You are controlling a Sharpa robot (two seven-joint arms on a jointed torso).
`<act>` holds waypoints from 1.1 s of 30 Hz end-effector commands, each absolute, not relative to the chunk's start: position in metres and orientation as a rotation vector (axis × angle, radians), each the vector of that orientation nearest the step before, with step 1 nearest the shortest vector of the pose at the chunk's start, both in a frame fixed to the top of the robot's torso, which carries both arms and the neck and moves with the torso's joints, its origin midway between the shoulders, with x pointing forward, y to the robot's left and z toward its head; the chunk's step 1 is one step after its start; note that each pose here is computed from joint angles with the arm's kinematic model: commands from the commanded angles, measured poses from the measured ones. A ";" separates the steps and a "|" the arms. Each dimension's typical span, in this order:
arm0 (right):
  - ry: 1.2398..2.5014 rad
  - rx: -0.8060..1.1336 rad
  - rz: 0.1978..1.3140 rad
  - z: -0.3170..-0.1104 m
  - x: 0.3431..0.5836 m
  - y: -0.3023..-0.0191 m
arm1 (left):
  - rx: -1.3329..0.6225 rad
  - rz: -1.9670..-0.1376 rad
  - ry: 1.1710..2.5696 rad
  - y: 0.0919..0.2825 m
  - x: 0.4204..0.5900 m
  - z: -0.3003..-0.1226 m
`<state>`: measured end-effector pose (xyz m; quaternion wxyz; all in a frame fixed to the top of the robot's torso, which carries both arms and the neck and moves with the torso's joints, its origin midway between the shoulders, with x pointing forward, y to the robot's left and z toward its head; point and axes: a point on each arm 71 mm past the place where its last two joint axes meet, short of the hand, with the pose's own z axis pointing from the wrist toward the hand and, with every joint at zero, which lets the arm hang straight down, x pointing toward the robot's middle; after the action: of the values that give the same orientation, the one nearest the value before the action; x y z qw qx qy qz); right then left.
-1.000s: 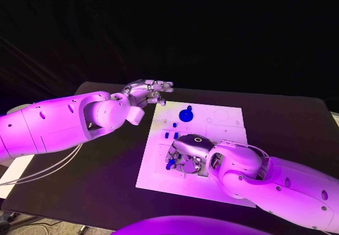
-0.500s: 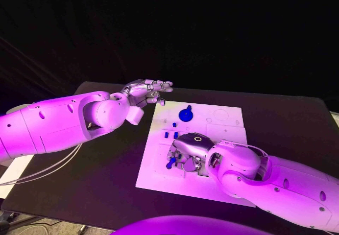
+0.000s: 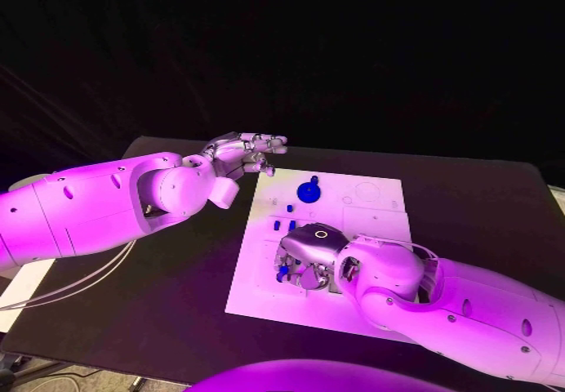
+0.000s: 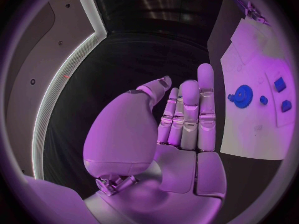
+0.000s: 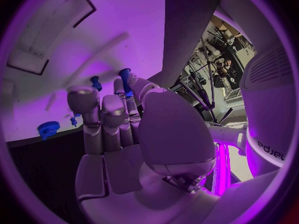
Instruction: Assemble the parts on the task board
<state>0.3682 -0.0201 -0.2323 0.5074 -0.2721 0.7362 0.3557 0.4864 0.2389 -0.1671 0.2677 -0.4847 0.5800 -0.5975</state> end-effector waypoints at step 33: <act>1.627 -0.371 0.949 -0.200 0.373 -0.083 | -1.300 -1.626 1.581 0.240 0.485 -0.167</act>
<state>0.3716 -0.0784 -0.2061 0.5793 -0.2103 0.6952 0.3700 0.4857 0.2421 -0.1677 0.2664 -0.4865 0.5825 -0.5941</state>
